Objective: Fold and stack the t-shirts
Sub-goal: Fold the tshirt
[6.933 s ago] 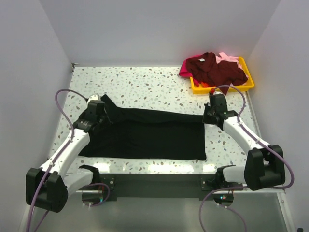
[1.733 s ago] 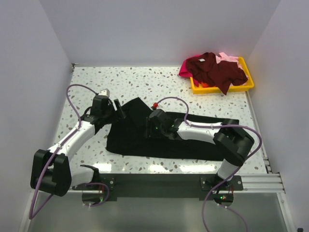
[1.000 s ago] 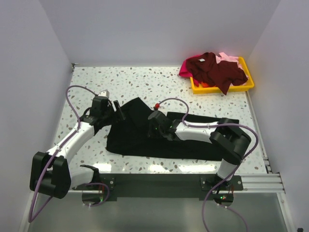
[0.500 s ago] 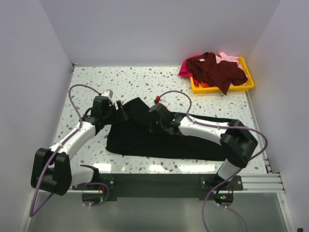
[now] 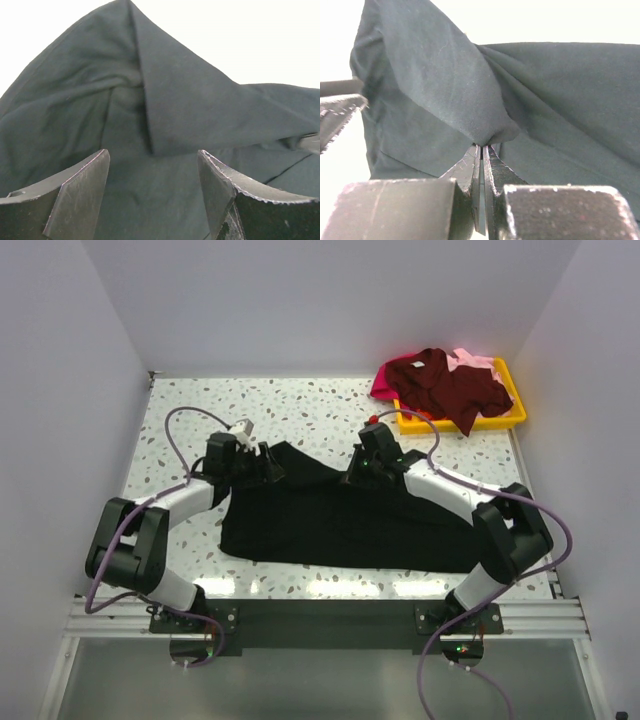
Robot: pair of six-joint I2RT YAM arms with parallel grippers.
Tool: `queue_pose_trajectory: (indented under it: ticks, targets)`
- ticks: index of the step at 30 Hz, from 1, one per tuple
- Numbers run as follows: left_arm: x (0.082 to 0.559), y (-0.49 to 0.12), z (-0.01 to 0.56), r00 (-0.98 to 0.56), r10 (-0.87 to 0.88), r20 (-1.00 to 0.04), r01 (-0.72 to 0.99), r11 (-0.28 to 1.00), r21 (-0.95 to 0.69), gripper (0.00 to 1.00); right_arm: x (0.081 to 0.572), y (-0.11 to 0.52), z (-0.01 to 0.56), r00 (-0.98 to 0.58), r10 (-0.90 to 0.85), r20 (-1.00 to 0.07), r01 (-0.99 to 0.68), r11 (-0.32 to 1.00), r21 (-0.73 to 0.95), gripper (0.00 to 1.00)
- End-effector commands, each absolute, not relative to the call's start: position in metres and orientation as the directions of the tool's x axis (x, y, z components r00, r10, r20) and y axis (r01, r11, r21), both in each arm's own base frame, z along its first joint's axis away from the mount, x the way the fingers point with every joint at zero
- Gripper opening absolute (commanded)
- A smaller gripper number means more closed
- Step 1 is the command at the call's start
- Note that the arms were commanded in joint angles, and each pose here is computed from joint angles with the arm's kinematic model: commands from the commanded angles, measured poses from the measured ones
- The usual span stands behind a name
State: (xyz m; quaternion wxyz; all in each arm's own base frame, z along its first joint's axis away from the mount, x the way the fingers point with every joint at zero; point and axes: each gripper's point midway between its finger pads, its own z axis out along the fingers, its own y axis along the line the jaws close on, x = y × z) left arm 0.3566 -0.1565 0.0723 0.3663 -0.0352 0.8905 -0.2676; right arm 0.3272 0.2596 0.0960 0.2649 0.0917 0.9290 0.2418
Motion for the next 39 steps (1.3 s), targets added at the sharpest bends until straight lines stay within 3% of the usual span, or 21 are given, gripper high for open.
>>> queue_pose_trajectory:
  ticks: [1,7,22,25,28,29,32,34,39]
  targets:
    - [0.385,-0.181,0.109,-0.631,-0.264,-0.73,0.281,0.799,-0.532,0.75,0.332,0.273,0.099,-0.866,0.263,-0.426,-0.016,0.836,0.548,0.0]
    - [0.39,-0.2,0.097,-0.635,-0.213,-0.742,0.338,0.788,-0.515,0.72,0.337,0.274,0.097,-0.876,0.271,-0.4,-0.01,0.818,0.575,0.0]
    - [0.386,-0.204,0.041,-0.701,-0.176,-0.691,0.24,0.854,-0.462,0.68,0.335,0.272,0.098,-0.877,0.274,-0.394,-0.005,0.816,0.579,0.0]
    - [0.381,-0.205,0.039,-0.705,-0.179,-0.686,0.244,0.847,-0.472,0.58,0.334,0.271,0.096,-0.877,0.275,-0.395,-0.002,0.818,0.575,0.0]
    - [0.376,-0.209,0.048,-0.695,-0.199,-0.691,0.261,0.826,-0.5,0.4,0.333,0.27,0.094,-0.878,0.275,-0.391,0.0,0.818,0.575,0.0]
    - [0.374,-0.211,0.051,-0.694,-0.203,-0.69,0.268,0.817,-0.51,0.27,0.333,0.27,0.093,-0.879,0.276,-0.389,0.003,0.819,0.574,0.0]
    - [0.372,-0.212,0.066,-0.683,-0.221,-0.696,0.276,0.805,-0.525,0.07,0.332,0.269,0.095,-0.879,0.273,-0.392,0.0,0.82,0.572,0.0]
    - [0.369,-0.211,0.077,-0.679,-0.228,-0.698,0.275,0.803,-0.529,0.01,0.332,0.268,0.098,-0.877,0.268,-0.399,-0.008,0.822,0.569,0.0]
    - [0.363,-0.204,0.099,-0.691,-0.245,-0.68,0.231,0.817,-0.529,0.0,0.324,0.27,0.104,-0.889,0.238,-0.391,-0.033,0.818,0.574,0.0]
